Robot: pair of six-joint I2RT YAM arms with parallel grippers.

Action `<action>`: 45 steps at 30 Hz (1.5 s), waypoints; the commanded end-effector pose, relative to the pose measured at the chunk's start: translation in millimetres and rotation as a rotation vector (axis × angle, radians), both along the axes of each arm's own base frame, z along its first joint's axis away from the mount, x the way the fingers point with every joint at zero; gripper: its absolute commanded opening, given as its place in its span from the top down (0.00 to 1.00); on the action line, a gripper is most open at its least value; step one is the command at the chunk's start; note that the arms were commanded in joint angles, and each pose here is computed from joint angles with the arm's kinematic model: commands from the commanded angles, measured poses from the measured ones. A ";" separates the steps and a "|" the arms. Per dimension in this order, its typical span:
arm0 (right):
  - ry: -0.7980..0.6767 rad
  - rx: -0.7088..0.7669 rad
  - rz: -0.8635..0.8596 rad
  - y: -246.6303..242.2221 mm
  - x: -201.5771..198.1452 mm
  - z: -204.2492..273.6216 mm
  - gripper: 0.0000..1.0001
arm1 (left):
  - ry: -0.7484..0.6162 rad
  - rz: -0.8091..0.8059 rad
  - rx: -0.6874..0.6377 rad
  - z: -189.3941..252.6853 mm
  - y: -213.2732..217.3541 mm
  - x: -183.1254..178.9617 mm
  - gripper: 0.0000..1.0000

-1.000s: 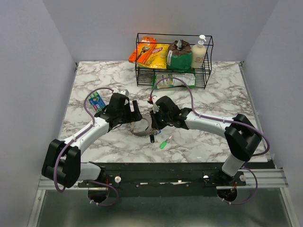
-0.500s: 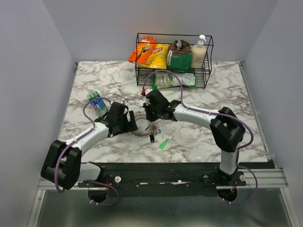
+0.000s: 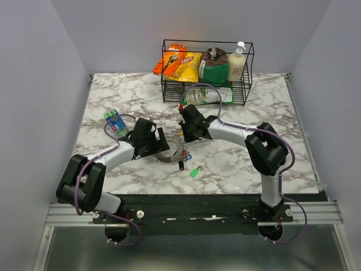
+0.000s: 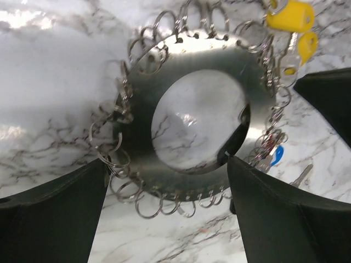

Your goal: Put the keys on the keyring

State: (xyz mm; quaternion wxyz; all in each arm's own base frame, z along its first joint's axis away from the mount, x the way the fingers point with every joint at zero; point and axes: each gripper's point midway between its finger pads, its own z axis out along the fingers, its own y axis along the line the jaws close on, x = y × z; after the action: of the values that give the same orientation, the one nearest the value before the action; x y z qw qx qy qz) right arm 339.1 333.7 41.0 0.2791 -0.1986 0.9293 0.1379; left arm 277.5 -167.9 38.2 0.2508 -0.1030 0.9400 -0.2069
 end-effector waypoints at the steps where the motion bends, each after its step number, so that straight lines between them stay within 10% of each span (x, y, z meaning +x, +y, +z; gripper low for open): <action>1: 0.041 -0.066 -0.027 -9.9 -6.0 -14.3 0.87 | 0.032 -0.033 -0.015 -11.0 -11.9 7.6 0.04; 45: 0.212 0.209 0.094 -2.7 -86.5 22.1 0.90 | -0.045 -0.184 -0.109 18.7 -80.4 94.2 0.08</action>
State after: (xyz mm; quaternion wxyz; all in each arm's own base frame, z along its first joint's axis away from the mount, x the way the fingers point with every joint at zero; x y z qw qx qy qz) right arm 255.7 324.1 40.9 0.1706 -0.2027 0.9346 0.2374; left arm 370.5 -245.1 48.8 0.2436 -0.0360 0.9272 -0.2823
